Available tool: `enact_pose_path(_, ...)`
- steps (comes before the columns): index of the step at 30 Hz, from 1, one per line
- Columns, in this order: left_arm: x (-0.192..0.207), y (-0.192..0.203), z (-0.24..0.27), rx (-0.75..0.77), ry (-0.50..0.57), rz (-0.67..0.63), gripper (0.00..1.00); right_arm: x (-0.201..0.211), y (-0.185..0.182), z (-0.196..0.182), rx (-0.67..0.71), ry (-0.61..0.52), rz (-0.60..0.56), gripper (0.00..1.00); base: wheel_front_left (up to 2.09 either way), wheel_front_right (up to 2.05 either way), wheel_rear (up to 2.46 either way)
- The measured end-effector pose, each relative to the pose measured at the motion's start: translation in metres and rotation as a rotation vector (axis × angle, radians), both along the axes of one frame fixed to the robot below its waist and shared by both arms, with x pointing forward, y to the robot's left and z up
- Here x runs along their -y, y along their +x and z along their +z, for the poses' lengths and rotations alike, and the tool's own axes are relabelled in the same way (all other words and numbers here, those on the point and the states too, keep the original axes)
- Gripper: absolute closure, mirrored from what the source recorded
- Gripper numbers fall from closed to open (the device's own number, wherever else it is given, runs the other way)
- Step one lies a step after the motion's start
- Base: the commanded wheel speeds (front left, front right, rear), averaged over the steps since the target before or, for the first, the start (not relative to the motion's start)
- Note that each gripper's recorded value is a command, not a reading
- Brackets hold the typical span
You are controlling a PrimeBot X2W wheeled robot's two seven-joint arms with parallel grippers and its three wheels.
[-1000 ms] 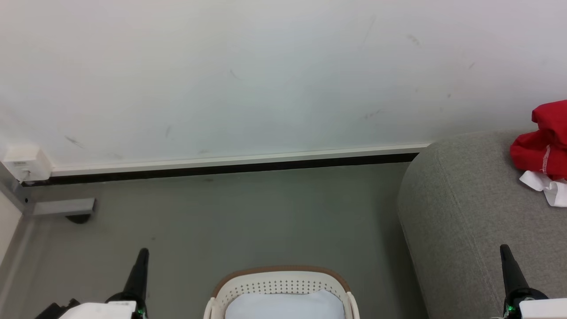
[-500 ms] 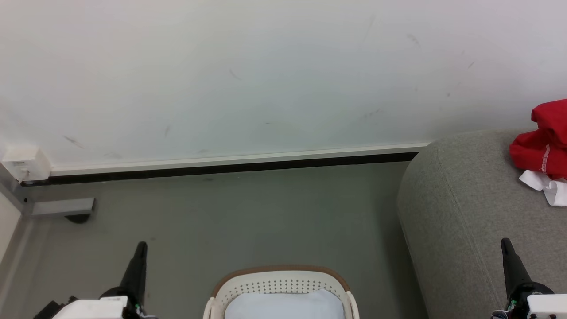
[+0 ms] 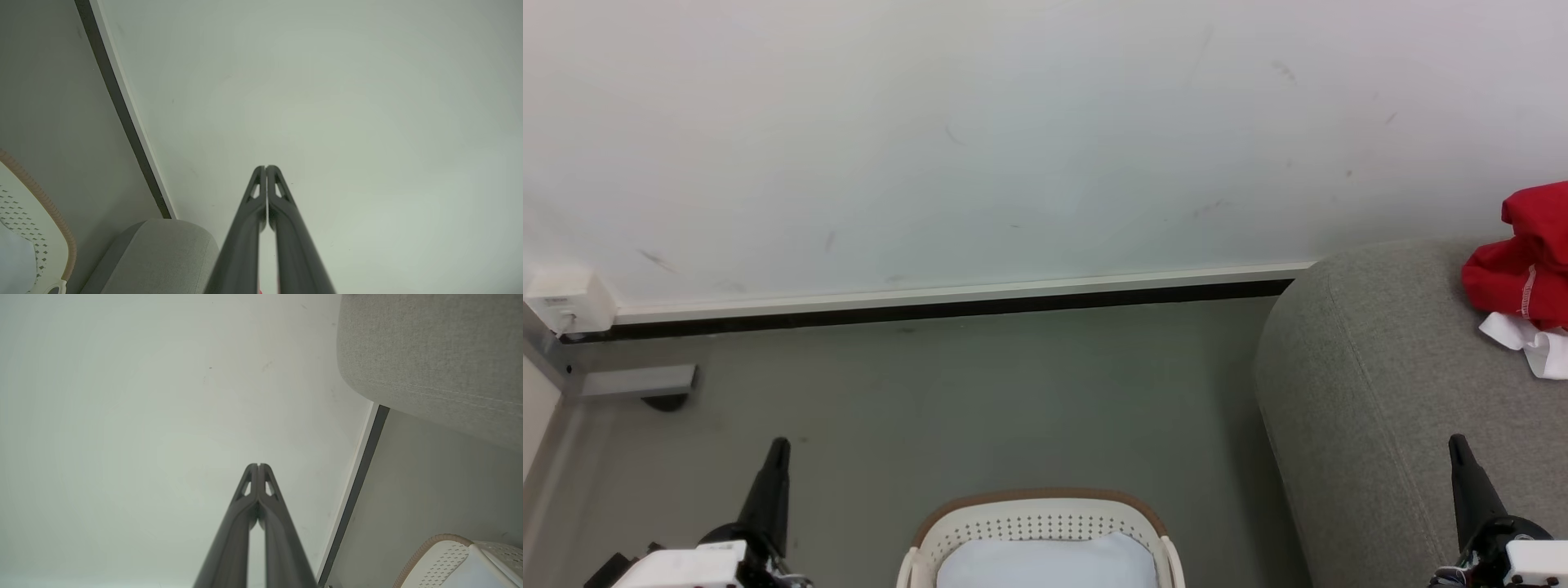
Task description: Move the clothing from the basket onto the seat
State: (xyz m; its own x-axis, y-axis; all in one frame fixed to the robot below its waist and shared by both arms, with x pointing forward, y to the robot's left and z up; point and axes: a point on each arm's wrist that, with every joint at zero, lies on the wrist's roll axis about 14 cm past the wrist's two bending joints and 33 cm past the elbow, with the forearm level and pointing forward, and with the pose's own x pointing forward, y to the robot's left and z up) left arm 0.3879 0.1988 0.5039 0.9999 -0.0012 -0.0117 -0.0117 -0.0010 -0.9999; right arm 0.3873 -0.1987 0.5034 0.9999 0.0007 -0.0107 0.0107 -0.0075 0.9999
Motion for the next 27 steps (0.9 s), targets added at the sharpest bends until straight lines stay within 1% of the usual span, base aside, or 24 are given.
enact_pose_path(27, 0.0000, 0.0001, 0.0001, 0.000, 0.000, 0.000, 1.00, 0.0000, 0.0001, 0.0003, 0.001, 0.000, 0.000, 1.00, 0.00, 0.00, 0.00)
